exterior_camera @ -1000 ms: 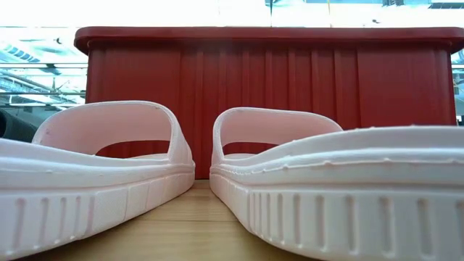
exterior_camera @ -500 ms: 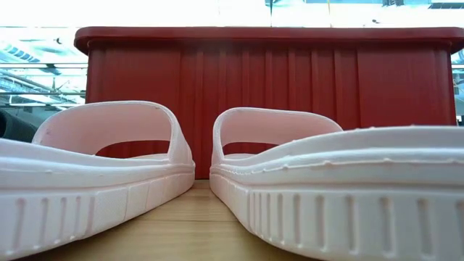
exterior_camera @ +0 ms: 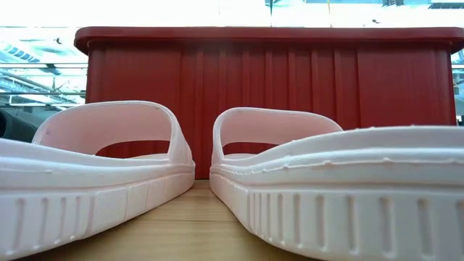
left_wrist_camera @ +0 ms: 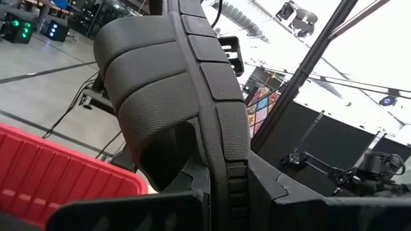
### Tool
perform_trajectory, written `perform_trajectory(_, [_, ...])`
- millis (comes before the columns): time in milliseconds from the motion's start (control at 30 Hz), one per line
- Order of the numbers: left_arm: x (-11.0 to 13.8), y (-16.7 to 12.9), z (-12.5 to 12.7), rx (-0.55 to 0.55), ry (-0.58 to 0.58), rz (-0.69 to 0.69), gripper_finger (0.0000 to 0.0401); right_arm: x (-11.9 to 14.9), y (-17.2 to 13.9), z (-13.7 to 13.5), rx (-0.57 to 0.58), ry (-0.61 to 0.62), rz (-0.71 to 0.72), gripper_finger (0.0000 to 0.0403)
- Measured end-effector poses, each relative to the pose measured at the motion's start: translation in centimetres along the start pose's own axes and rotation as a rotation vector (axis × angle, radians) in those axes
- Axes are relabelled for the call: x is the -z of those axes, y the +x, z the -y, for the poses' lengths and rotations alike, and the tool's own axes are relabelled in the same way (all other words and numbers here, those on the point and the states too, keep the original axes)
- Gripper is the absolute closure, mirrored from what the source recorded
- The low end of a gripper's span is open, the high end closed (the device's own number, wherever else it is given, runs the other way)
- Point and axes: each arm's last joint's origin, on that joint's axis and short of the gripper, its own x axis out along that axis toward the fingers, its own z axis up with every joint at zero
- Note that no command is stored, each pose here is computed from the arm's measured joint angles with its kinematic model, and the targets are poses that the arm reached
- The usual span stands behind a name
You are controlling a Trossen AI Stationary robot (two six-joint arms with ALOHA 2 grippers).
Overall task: Pick and place slides into bin
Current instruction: Put the black slide into the red organizer bin
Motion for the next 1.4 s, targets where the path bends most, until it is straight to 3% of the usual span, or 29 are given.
perform_trajectory(633, [0.0, 0.2, -0.3, -0.018, 0.009, 0.008, 0.0364, 0.0, 0.2, -0.1, -0.019, 0.005, 0.014, 0.0324])
perform_trajectory(833, [-0.1, 0.1, -0.5, -0.027, -0.001, 0.012, 0.0362, 0.0, 0.2, 0.0, -0.011, 0.004, 0.016, 0.0329])
perform_trajectory(1100, [0.0, 0.1, -0.5, -0.024, -0.008, 0.002, 0.0323, 0.1, 0.2, 0.1, 0.0, 0.011, 0.01, 0.0331])
perform_trajectory(1400, [0.2, 0.2, -0.6, 0.014, -0.011, -0.042, 0.0316, -0.8, -0.6, 1.4, 0.104, 0.012, -0.062, 0.0332])
